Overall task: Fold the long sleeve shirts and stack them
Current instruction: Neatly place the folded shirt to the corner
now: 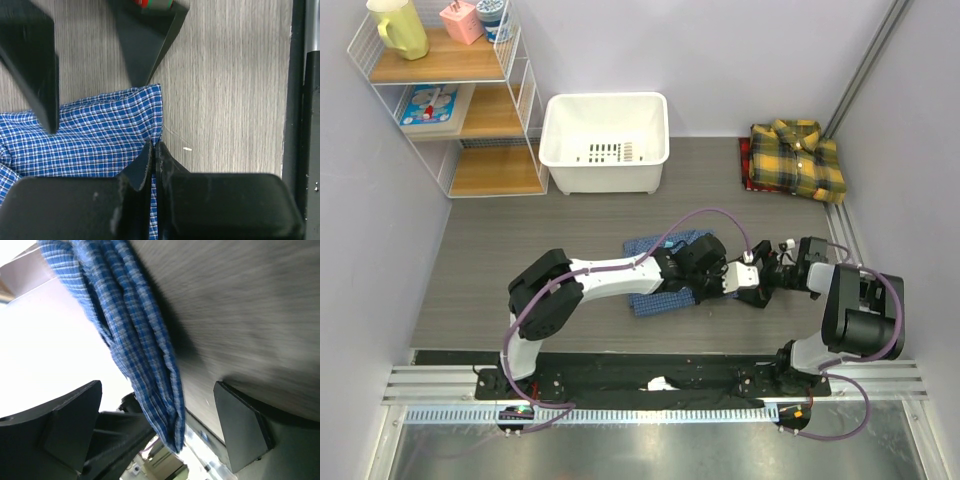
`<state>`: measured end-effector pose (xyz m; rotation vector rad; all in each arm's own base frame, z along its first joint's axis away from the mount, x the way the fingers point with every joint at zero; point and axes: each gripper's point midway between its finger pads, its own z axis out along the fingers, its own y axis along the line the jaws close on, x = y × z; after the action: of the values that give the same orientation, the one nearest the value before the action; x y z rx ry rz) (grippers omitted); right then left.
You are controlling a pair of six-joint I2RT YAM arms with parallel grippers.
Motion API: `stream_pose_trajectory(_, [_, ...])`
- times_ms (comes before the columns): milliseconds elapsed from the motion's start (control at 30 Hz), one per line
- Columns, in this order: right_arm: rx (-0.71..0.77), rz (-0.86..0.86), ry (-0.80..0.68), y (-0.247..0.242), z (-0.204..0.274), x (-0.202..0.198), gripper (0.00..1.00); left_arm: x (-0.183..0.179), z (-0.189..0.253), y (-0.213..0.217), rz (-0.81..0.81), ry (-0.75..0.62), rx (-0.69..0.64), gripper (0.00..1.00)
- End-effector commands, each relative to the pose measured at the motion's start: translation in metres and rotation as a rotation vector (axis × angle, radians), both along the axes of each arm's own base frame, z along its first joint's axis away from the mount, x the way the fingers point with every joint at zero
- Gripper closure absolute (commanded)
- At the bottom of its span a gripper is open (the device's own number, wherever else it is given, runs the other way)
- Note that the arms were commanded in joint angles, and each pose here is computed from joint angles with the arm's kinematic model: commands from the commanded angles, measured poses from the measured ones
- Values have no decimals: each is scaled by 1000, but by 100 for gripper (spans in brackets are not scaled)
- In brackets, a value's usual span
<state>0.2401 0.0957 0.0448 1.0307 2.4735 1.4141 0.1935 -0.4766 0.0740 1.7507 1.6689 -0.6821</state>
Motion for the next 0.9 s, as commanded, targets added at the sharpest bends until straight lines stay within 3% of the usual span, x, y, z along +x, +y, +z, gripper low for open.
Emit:
stream_pose_trajectory(0, [35,-76,-11,17,-9,5,0,0,46,-13,-15,-10,-105,100])
stream_pose_trajectory(167, [-14,-124,-86,19,-12,23,1,3,50,-11,-5,-2,-114,100])
stream_pose_trajectory(367, [-105,-185,-180,8,-30,56,19,3,56,-15,-3,14,-130,100])
stream_pose_trajectory(533, [-89,-209,-220,13,-35,71,35,10,55,-17,6,24,-138,100])
stream_pose_trajectory(733, [-86,-201,-220,24,-39,75,38,13,56,-17,13,47,-145,100])
stream_pose_trajectory(833, [-88,-184,-236,26,-38,84,56,14,55,-17,21,47,-144,100])
stream_pose_trajectory(867, [-99,-173,-256,26,-36,88,73,15,55,-17,27,48,-145,99])
